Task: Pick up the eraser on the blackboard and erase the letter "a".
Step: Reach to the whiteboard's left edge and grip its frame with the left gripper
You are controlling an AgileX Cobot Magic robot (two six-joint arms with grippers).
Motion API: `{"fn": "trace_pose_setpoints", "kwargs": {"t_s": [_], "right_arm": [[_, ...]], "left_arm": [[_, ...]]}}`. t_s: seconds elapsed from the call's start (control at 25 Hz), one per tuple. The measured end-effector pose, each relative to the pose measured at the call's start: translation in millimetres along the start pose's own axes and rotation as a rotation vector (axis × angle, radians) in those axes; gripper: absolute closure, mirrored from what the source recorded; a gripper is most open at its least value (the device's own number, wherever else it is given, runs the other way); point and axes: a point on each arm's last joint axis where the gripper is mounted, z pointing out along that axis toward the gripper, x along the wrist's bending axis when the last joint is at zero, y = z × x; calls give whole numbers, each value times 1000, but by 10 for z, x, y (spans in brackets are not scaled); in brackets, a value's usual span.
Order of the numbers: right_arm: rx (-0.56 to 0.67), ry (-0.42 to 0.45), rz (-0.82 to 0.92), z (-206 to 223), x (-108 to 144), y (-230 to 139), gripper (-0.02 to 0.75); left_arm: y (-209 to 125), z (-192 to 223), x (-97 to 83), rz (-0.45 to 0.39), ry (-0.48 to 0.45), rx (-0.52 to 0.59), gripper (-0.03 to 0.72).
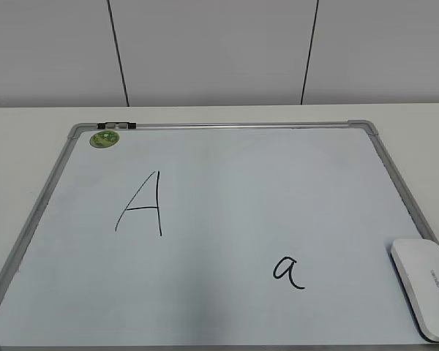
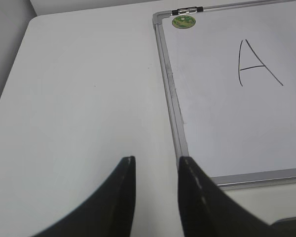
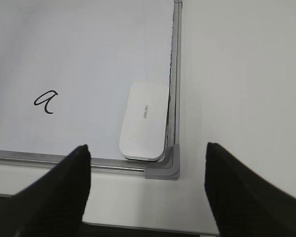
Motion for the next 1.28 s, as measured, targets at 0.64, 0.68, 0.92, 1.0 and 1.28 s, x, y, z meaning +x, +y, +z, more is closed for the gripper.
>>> {"fn": "trace_pose_setpoints", "kwargs": {"t_s": [0.64,0.68,0.92,1.0,1.28], "right_arm": [[0,0,0,0,0,0,202],[0,0,0,0,0,0,202],[0,0,0,0,0,0,203],[0,0,0,0,0,0,203],[0,0,0,0,0,0,202]], "left_arm": [[182,-74,6,-1,1,-80,458],[250,-58,8,-1,0,-71,454],[635,315,9,0,-14,144,447],[750,481,3,0,-23,223,446],[1121,1131,-56,-30,-67,452,445]]}}
